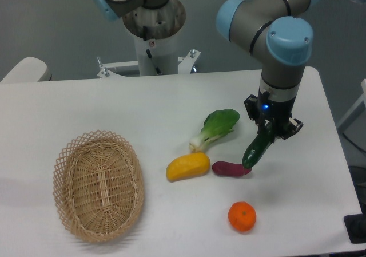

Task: Place the cucumber on the table
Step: 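Lower the gripper holding the green cucumber toward the table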

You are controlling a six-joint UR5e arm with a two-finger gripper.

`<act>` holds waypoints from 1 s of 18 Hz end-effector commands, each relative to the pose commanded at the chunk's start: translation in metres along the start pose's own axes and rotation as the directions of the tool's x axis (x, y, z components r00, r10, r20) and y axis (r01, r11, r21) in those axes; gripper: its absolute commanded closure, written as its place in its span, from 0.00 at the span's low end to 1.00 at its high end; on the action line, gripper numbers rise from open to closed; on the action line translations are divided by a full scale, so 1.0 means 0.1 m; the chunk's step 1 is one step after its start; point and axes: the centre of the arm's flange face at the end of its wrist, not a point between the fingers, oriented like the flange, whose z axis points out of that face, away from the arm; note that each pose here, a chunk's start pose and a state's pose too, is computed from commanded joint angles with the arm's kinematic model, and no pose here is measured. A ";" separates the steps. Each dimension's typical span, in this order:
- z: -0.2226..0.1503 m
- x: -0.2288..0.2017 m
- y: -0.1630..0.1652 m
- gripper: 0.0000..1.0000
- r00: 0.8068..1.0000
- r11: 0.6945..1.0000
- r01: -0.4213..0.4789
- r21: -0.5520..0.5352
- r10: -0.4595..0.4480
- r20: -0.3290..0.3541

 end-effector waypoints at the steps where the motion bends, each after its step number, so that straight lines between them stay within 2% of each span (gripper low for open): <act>1: 0.03 0.00 0.00 0.82 1.000 1.000 0.000 -0.001 0.000 -0.003; 5: 0.08 -0.10 -0.01 0.82 1.000 1.000 -0.002 -0.002 0.002 -0.001; 11: 0.37 -0.16 -0.03 0.82 1.000 1.000 0.023 -0.005 -0.023 -0.004; 15: 0.62 -0.23 -0.04 0.82 0.989 0.989 0.149 -0.007 -0.150 -0.006; 18: 0.87 -0.27 -0.04 0.82 0.983 0.983 0.185 -0.011 -0.185 -0.004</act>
